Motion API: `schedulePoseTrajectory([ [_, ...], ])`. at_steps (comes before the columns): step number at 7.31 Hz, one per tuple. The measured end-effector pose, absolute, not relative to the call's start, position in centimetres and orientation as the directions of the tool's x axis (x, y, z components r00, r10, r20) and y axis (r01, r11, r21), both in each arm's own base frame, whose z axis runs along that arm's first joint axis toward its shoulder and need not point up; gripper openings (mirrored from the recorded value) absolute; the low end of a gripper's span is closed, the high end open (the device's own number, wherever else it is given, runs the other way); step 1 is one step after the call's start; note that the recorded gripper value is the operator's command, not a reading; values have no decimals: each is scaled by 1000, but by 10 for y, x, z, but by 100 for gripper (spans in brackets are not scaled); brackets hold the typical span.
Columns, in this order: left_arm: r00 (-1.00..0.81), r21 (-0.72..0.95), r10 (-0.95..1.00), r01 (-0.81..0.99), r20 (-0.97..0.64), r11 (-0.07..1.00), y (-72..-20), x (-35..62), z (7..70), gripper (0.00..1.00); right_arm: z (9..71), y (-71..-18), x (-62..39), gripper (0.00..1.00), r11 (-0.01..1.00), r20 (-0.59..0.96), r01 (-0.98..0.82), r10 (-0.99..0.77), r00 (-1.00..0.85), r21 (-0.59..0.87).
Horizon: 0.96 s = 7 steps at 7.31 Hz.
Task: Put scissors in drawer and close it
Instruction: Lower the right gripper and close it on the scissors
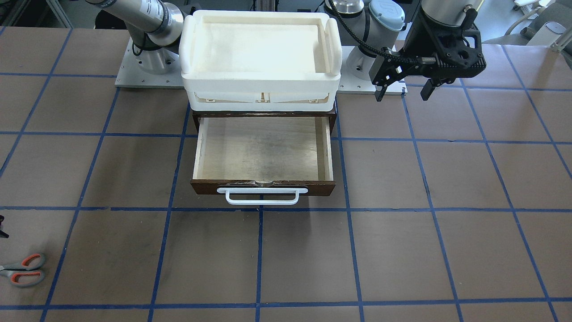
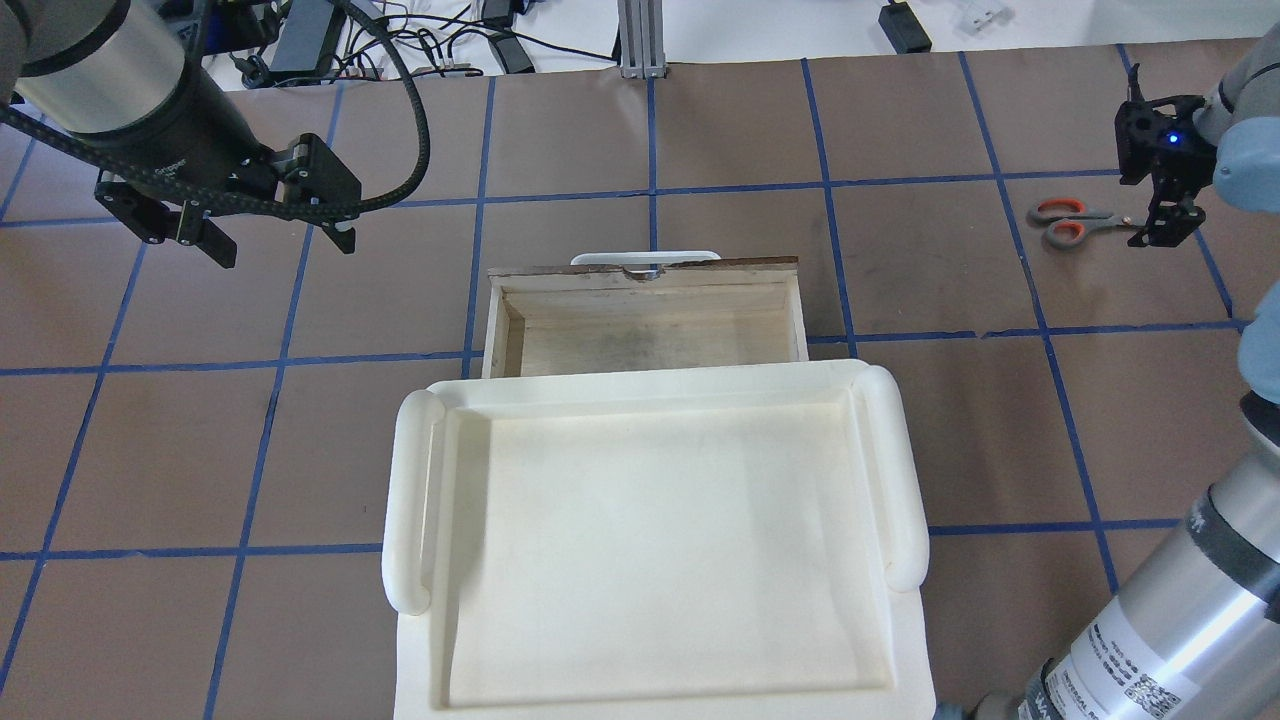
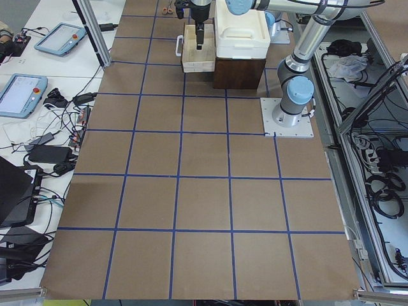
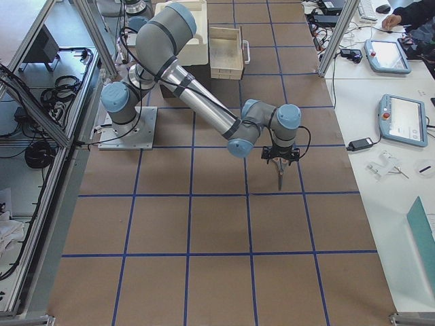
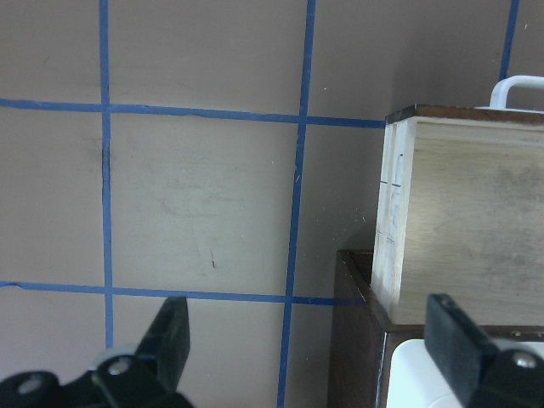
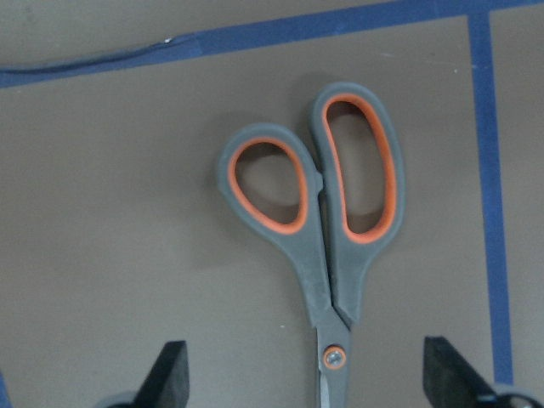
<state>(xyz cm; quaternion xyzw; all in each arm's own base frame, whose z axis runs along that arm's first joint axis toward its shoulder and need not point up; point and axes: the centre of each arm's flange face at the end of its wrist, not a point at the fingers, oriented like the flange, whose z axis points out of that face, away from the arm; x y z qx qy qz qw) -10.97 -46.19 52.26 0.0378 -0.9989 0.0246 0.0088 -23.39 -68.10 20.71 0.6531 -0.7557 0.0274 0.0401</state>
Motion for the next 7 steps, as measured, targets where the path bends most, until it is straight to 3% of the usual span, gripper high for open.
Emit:
schedulePoseTrajectory([
  [7, -997, -51, -76, -77, 20, 996, -462, -109, 523, 100, 183, -699, -243, 89, 142, 80, -990, -987, -141, 4],
])
